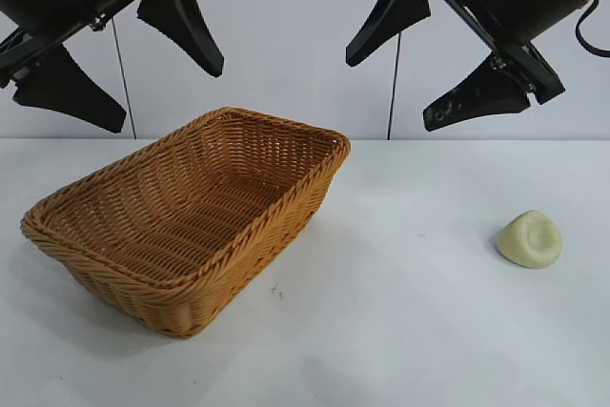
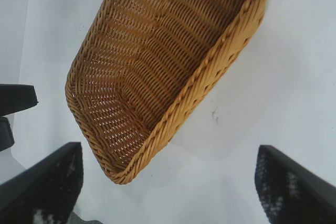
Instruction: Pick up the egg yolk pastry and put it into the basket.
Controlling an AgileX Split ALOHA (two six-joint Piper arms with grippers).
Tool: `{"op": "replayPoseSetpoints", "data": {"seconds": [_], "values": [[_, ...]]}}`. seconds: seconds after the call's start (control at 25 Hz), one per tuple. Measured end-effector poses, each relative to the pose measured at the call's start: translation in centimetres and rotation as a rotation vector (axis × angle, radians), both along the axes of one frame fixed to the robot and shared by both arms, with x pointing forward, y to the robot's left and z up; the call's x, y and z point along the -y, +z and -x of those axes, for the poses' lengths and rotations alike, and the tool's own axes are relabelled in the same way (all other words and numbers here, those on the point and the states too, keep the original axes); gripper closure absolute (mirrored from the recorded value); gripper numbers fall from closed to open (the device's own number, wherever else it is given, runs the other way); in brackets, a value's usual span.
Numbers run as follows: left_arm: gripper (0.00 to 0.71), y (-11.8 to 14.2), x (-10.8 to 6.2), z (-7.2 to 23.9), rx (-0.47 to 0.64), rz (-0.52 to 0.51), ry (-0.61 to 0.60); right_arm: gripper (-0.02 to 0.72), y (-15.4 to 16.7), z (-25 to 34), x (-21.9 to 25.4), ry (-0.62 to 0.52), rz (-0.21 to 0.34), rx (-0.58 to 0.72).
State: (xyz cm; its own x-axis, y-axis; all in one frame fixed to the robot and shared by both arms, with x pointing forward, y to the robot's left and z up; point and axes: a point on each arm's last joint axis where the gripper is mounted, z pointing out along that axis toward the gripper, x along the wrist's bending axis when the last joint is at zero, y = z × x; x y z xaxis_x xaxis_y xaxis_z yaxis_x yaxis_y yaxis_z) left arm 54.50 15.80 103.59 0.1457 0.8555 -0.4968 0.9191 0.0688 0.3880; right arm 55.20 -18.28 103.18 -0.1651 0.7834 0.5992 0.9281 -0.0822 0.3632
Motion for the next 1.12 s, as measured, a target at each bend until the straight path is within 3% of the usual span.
{"op": "replayPoseSetpoints", "data": {"seconds": [1.12], "values": [[0.021,0.16,-0.05,-0.38,0.038,0.006,0.025,0.068,0.0,-0.01,0.0,0.0,0.0,0.0]]}}
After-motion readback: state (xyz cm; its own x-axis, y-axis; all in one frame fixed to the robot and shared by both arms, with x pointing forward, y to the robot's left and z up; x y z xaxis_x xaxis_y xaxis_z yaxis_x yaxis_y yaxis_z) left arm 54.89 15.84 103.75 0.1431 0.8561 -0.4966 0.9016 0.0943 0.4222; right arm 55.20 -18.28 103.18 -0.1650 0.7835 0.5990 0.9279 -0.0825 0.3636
